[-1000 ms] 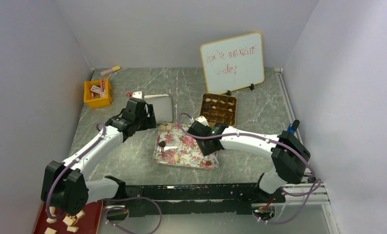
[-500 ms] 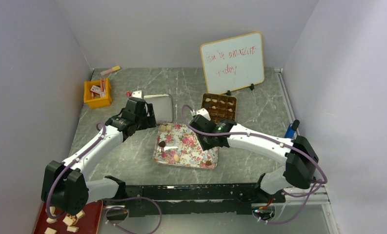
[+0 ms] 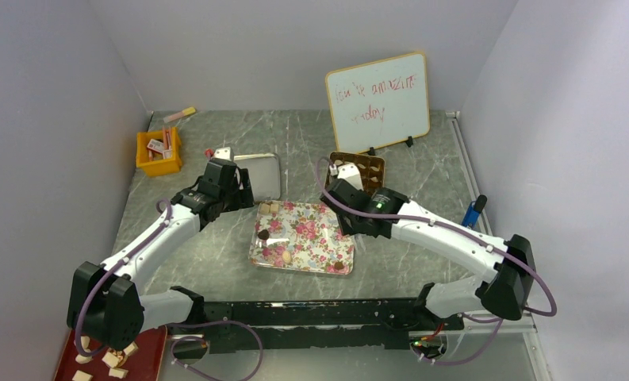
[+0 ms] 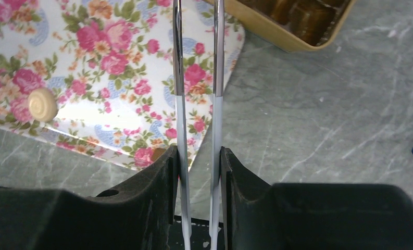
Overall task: Pack the chocolate
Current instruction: Pick up the fake chocolate from the plate, then place the fake chocolate in the packing box.
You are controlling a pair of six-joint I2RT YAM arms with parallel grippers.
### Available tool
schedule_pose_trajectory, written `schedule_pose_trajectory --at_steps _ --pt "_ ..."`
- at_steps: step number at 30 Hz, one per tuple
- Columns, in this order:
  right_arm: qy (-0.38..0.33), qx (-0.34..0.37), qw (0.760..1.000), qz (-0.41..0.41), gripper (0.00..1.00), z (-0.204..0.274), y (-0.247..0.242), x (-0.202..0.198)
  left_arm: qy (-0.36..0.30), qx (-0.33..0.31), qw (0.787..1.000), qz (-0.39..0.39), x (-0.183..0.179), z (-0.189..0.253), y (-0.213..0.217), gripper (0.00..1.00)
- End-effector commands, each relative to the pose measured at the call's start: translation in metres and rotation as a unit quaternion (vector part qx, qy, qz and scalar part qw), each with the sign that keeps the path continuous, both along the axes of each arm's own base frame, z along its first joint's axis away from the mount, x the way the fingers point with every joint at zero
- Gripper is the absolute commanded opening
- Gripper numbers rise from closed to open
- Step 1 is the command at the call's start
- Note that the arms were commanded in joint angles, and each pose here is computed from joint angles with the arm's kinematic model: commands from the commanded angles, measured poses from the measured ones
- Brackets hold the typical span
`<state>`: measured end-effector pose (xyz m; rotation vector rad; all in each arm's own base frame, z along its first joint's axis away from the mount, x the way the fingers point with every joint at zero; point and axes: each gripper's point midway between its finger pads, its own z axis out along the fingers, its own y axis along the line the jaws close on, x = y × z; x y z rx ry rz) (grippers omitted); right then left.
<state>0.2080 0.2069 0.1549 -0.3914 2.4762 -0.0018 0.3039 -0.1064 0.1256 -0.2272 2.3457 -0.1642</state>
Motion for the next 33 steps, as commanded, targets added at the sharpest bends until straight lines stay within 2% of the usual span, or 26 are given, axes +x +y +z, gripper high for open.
schedule_pose_trajectory --at_steps 1,15,25,33 --pt "-0.041 0.009 0.998 -0.054 0.0 0.023 -0.022 0.012 -0.036 -0.019 0.999 0.0 0.01 0.026 -0.005 0.81" --pt "-0.018 0.008 0.995 -0.102 0.0 -0.001 -0.062 0.022 -0.039 -0.015 0.999 -0.005 0.008 0.028 -0.003 0.82" --pt "-0.006 0.017 0.995 -0.103 0.0 -0.014 -0.063 0.029 -0.037 -0.014 0.999 -0.006 0.006 0.026 -0.003 0.82" --pt "-0.007 0.017 0.994 -0.107 0.09 -0.017 -0.065 0.038 -0.037 -0.012 0.999 -0.005 0.006 0.025 -0.002 0.82"
